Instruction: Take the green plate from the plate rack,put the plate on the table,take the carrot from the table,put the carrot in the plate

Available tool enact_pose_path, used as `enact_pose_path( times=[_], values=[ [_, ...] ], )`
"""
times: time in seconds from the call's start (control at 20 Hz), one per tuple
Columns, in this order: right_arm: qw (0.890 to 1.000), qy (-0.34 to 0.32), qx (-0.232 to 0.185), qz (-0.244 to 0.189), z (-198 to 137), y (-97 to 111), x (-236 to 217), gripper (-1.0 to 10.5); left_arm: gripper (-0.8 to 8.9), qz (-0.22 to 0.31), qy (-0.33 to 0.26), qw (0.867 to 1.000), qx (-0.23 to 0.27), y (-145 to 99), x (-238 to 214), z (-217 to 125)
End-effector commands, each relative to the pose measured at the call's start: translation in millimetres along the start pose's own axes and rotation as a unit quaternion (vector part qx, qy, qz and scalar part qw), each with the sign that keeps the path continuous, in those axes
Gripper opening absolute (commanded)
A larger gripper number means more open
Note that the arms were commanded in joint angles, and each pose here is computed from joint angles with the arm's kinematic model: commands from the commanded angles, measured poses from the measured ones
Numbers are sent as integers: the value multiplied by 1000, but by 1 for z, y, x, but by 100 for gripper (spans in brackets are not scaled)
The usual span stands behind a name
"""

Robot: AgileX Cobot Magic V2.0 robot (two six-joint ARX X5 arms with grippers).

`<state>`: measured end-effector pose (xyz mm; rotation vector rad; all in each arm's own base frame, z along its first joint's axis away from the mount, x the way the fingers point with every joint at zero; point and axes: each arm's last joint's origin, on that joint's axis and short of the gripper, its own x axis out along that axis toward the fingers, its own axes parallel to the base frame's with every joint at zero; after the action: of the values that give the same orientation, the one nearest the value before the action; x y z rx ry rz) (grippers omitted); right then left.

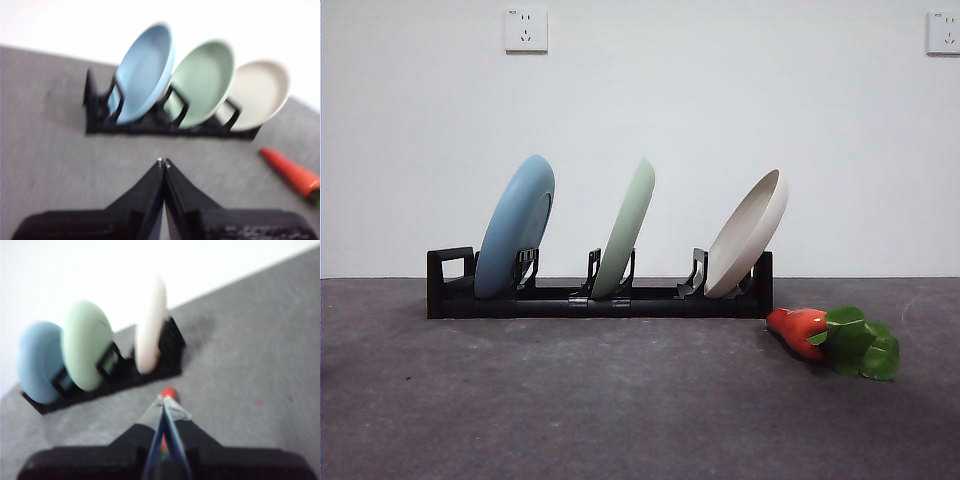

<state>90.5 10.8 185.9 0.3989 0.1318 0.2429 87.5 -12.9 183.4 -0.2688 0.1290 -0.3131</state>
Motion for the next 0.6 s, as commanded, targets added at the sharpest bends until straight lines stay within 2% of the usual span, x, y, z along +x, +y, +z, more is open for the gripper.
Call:
enact_pose_path(
  times=[0.05, 0.15, 0.35, 0.6],
  values=[
    [1000, 4, 8, 1, 14, 7, -3, -12, -8, -5, -11, 1000, -12, -7, -7, 17],
    [1000, 25, 10, 3, 25, 12, -6, -12, -8, -11, -10, 1000, -11, -12, -13, 29],
    [996, 79, 6, 41, 46, 25, -7, -12, -8, -47, 4, 999, -10, -22, -20, 50],
    [982, 164, -15, 90, 76, 41, -5, -12, -8, -96, 55, 994, -18, -32, -22, 72]
  ],
)
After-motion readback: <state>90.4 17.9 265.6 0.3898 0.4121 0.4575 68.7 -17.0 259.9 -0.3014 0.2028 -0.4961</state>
